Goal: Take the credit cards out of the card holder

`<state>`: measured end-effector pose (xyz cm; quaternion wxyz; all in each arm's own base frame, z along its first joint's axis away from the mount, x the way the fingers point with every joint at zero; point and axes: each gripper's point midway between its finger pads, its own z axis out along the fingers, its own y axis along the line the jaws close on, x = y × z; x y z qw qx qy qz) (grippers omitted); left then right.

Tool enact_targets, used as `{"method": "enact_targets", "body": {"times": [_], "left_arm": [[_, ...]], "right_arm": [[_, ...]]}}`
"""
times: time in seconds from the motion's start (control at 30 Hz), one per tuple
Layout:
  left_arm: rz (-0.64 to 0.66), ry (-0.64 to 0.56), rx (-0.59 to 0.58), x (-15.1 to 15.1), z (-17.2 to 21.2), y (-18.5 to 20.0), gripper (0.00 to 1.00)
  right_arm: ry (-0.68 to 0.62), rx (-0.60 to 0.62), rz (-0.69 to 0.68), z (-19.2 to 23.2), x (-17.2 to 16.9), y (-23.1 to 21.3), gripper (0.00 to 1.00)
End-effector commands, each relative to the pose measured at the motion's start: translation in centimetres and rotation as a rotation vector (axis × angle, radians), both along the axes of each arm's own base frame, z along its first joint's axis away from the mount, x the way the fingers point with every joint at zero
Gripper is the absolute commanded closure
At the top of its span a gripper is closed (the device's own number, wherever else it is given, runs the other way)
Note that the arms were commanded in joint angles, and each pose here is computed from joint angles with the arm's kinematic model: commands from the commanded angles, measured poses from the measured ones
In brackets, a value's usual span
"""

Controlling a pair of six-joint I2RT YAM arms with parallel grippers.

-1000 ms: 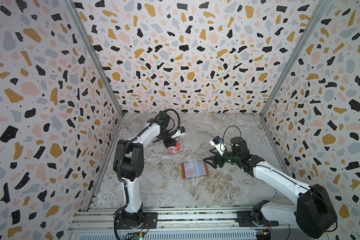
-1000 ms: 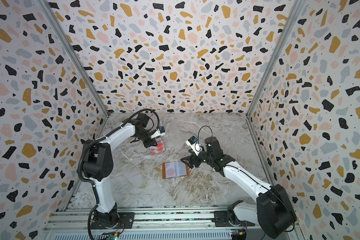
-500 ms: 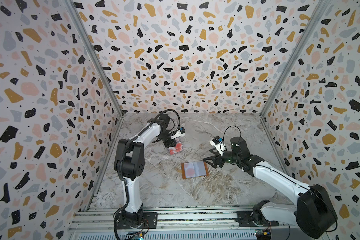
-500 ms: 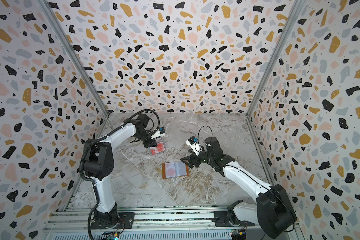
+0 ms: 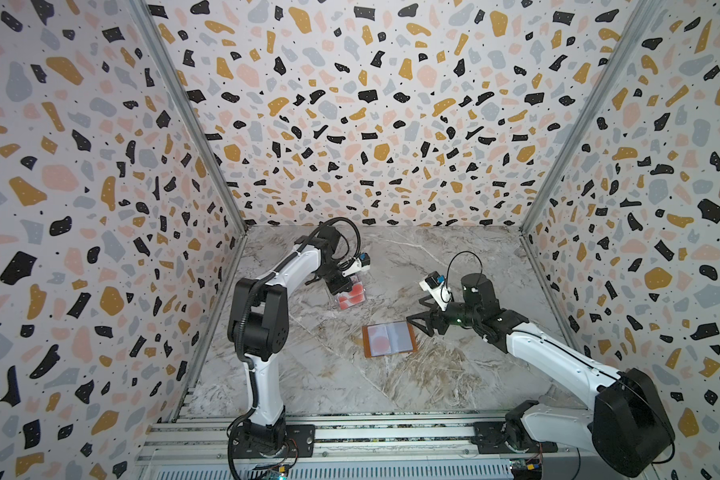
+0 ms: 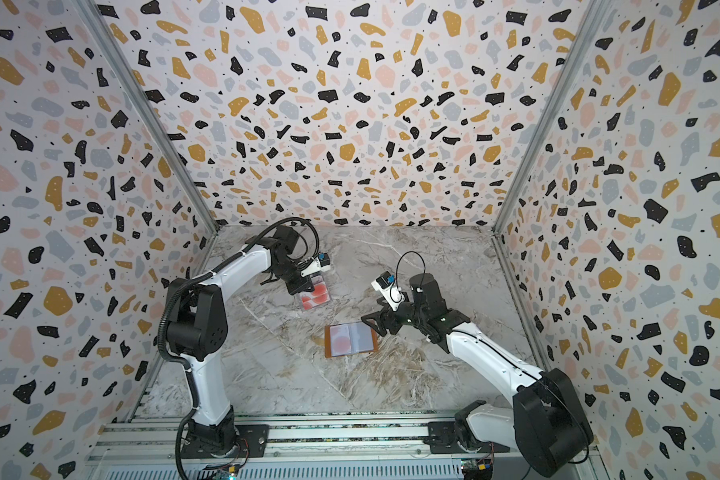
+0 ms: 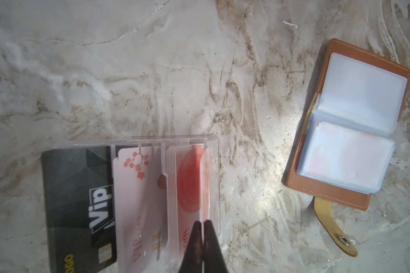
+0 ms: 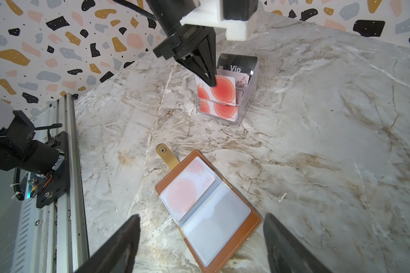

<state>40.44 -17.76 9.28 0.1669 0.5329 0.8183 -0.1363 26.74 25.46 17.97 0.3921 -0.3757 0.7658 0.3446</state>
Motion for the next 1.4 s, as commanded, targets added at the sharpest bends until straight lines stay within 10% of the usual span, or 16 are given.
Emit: {"method": "enact_targets", "body": {"times": [0.0,1.37], "left_arm": [[0.023,-0.105,0.011,2.0,2.3,0.7,1.00],[0.006,0.019,0.019,1.0,-1.0,0.6,1.00]], "right_arm": [[-0.020,0.014,0.007,0.6,-0.1,-0.1,0.18],[-0.017,0.026,0.007,0.5,0.1,-0.4,0.18]]}}
